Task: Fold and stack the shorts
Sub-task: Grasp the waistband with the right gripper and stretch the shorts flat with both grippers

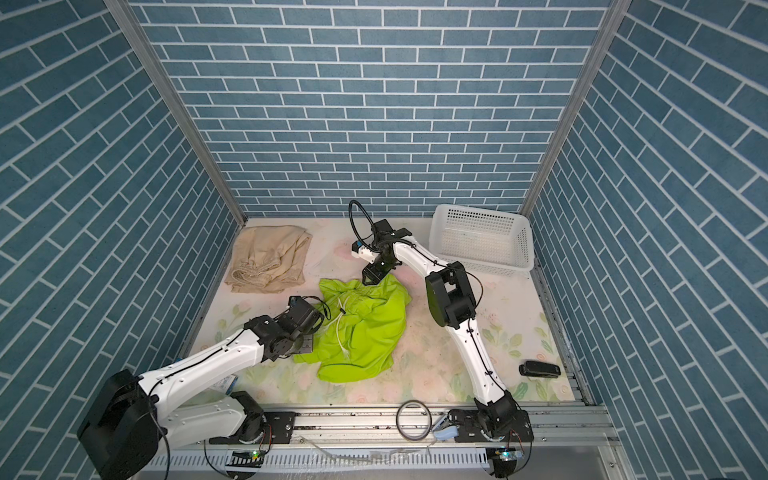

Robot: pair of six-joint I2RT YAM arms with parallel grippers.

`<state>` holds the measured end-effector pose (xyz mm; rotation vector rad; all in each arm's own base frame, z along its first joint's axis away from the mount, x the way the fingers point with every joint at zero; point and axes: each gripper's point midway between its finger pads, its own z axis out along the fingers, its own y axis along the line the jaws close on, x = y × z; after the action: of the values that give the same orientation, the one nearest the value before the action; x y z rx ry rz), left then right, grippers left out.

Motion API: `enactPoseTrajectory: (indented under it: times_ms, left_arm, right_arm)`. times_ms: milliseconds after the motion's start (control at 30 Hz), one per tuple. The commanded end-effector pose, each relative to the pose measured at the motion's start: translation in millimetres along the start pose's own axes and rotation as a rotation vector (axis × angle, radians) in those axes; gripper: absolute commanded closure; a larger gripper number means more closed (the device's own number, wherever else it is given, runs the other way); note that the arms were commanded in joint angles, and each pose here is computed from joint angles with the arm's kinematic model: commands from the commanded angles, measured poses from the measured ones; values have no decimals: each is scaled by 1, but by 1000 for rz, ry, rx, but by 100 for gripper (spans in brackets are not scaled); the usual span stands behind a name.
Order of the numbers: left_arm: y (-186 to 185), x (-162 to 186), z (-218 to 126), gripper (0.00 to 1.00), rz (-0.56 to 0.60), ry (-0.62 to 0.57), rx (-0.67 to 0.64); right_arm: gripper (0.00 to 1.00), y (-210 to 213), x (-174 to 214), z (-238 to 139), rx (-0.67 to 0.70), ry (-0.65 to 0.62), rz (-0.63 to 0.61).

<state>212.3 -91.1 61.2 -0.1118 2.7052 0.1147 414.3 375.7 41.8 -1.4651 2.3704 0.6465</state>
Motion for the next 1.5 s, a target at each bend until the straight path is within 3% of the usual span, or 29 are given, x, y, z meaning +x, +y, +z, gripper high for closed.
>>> enactPoseTrajectory:
  times_ms: [0,133,267,500,833,967,1200,1333,1467]
  left_arm:
    - [13,3,-2,100,7,9,-39]
    - [16,-2,-8,100,14,0,-53]
    - [17,-10,-16,100,37,-23,-58]
    - [12,-61,-61,100,86,-170,-42]
    - [16,-134,-135,100,181,-379,-66]
    - [22,-172,-181,100,205,-505,-40]
    - [12,-237,-304,100,289,-766,78]
    - [12,-243,-352,100,327,-799,145]
    - [32,-232,-384,100,288,-803,155]
  right_arm:
    - [58,-1,13,2,-1,48,-10]
    - [100,-2,10,-5,12,47,10]
    - [100,1,-11,-36,58,-26,12]
    - [100,3,-58,-134,200,-313,54]
    - [100,0,-58,-268,222,-723,216]
    - [100,3,-53,-327,220,-874,236]
    - [100,39,-60,-401,292,-981,178]
    - [100,81,-55,-455,320,-1049,130]
    - [100,125,-39,-491,317,-1039,116]
